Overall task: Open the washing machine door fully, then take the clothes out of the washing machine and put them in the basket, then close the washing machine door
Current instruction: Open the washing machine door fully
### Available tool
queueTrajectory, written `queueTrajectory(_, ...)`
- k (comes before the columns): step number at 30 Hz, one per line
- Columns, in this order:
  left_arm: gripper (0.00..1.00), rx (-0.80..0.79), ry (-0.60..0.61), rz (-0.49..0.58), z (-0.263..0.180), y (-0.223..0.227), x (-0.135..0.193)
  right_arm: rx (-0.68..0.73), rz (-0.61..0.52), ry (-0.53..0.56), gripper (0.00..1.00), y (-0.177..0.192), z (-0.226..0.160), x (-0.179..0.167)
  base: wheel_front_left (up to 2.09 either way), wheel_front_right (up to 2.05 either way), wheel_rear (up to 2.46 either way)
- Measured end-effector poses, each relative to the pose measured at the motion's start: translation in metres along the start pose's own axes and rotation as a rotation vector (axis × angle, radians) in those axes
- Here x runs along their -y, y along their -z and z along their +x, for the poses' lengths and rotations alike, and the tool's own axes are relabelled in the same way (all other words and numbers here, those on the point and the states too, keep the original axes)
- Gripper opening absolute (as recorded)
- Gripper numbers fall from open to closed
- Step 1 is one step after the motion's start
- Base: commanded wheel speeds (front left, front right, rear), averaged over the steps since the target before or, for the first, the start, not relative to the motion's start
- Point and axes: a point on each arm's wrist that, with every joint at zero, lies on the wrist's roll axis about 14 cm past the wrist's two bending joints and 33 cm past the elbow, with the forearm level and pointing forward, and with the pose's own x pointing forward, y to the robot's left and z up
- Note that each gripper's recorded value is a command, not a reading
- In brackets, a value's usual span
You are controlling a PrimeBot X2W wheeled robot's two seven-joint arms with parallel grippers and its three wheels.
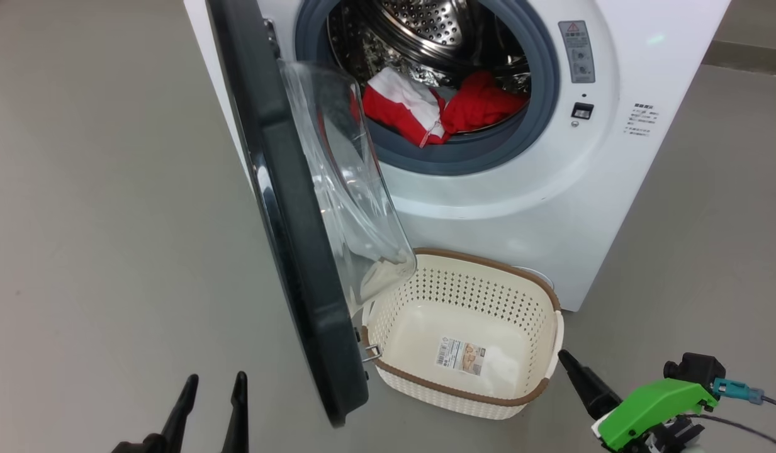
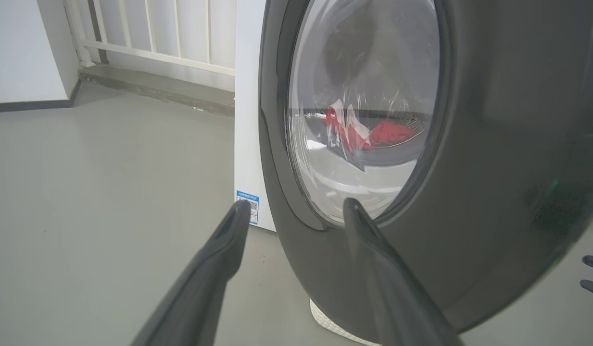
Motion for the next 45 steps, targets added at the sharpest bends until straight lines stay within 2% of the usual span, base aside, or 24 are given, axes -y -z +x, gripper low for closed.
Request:
queueTrajectory(4,1.0,0.004,0.003,0.005,0.001,-0.001,0.0,0.077,-0.155,-0.003,1.0,-0.008,-0.005,0.002,0.0,0.0,0.0)
queueTrajectory(5,1.0,0.004,0.003,0.005,0.001,-0.001,0.0,0.077,-0.155,-0.003,1.0,-0.008,-0.005,0.002,0.0,0.0,0.0)
queueTrajectory(7,1.0,0.007,0.007,0.005,0.001,-0.002,0.001,0.117,-0.273,-0.015,1.0,-0.008,-0.01,0.002,0.0,0.0,0.0)
queueTrajectory(9,1.0,0.008,0.011,0.005,0.001,-0.002,0.002,0.128,-0.346,-0.015,1.0,-0.009,-0.013,0.006,0.0,0.0,0.0)
queueTrajectory(10,1.0,0.008,0.011,0.005,0.001,-0.002,0.002,0.128,-0.346,-0.015,1.0,-0.009,-0.013,0.006,0.0,0.0,0.0)
queueTrajectory(12,1.0,0.007,0.016,0.007,0.001,-0.001,0.003,0.132,-0.444,-0.013,1.0,-0.013,-0.017,0.009,0.0,0.0,0.0)
queueTrajectory(13,1.0,0.007,0.016,0.007,0.001,-0.001,0.003,0.132,-0.444,-0.013,1.0,-0.013,-0.017,0.009,0.0,0.0,0.0)
queueTrajectory(15,1.0,0.003,0.016,0.008,0.001,0.0,0.003,0.216,-0.528,-0.026,1.0,-0.041,-0.019,0.0,0.0,0.0,0.0)
queueTrajectory(18,1.0,0.0,0.014,0.008,-0.001,0.001,0.002,0.274,-0.591,-0.04,1.0,-0.055,-0.022,-0.009,0.0,0.0,0.0)
queueTrajectory(21,1.0,0.001,0.013,0.008,-0.001,0.001,0.002,0.307,-0.657,-0.042,1.0,-0.053,-0.031,-0.012,0.0,0.0,0.0)
queueTrajectory(29,1.0,0.013,0.007,0.006,-0.003,-0.002,-0.001,0.399,-0.758,-0.032,1.0,-0.055,-0.053,-0.02,0.0,0.0,0.0)
queueTrajectory(35,1.0,0.02,0.006,0.005,-0.004,-0.005,-0.001,0.388,-0.808,0.006,1.0,-0.047,-0.062,-0.009,0.0,0.0,0.0)
queueTrajectory(45,1.0,0.021,0.004,-0.003,-0.003,-0.005,-0.001,0.397,-0.814,0.022,1.0,-0.048,-0.063,-0.007,0.0,0.0,0.0)
